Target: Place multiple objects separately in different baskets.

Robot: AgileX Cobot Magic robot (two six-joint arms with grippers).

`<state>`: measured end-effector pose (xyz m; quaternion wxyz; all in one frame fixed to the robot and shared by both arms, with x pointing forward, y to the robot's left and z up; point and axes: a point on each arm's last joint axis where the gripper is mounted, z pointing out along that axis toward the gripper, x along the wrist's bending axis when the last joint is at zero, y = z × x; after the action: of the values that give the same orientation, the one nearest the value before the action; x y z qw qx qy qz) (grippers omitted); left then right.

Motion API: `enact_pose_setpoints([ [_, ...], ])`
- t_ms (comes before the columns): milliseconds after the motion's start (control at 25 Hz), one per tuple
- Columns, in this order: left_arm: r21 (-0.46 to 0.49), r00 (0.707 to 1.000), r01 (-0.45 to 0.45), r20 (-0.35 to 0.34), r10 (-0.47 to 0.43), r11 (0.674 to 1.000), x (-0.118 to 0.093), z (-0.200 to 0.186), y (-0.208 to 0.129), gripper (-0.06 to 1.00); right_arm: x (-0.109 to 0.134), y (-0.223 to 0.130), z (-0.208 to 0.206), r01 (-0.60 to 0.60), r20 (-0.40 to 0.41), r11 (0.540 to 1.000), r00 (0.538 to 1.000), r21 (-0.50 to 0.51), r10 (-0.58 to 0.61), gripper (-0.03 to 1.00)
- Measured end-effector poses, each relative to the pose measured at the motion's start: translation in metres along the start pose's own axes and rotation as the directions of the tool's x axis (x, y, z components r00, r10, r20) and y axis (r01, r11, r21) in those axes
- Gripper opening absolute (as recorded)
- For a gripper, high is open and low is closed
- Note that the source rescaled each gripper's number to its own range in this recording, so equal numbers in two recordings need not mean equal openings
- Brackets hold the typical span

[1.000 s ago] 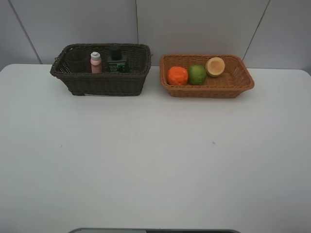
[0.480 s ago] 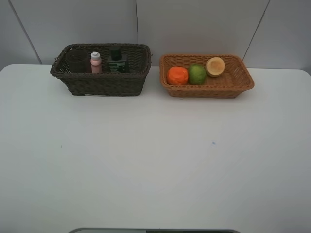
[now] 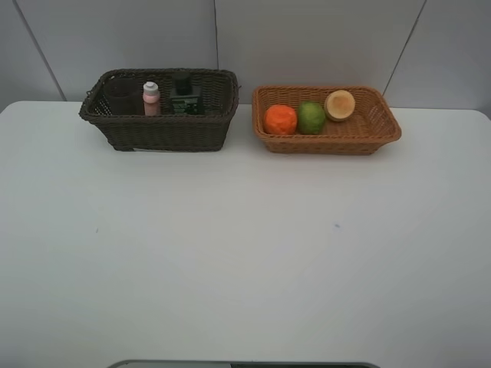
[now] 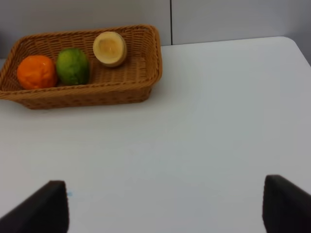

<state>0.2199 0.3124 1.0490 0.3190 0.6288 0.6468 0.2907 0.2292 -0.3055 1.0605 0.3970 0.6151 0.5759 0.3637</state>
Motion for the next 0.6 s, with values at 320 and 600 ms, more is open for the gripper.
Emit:
enact_pose_setpoints([
  [320,-0.023,1.0,-0.001,0.004,0.001,1.0,-0.0005,0.0027,0.0016,1.0,0.0,0.0,0.0,0.0,0.0,1.0,1.0,0.0,0.0,0.69],
  [600,-0.053,1.0,0.006,0.016,-0.005,0.999,-0.0018,0.0049,0.0038,1.0,0.0,0.0,0.0,0.0,0.0,1.0,1.0,0.0,0.0,0.69],
])
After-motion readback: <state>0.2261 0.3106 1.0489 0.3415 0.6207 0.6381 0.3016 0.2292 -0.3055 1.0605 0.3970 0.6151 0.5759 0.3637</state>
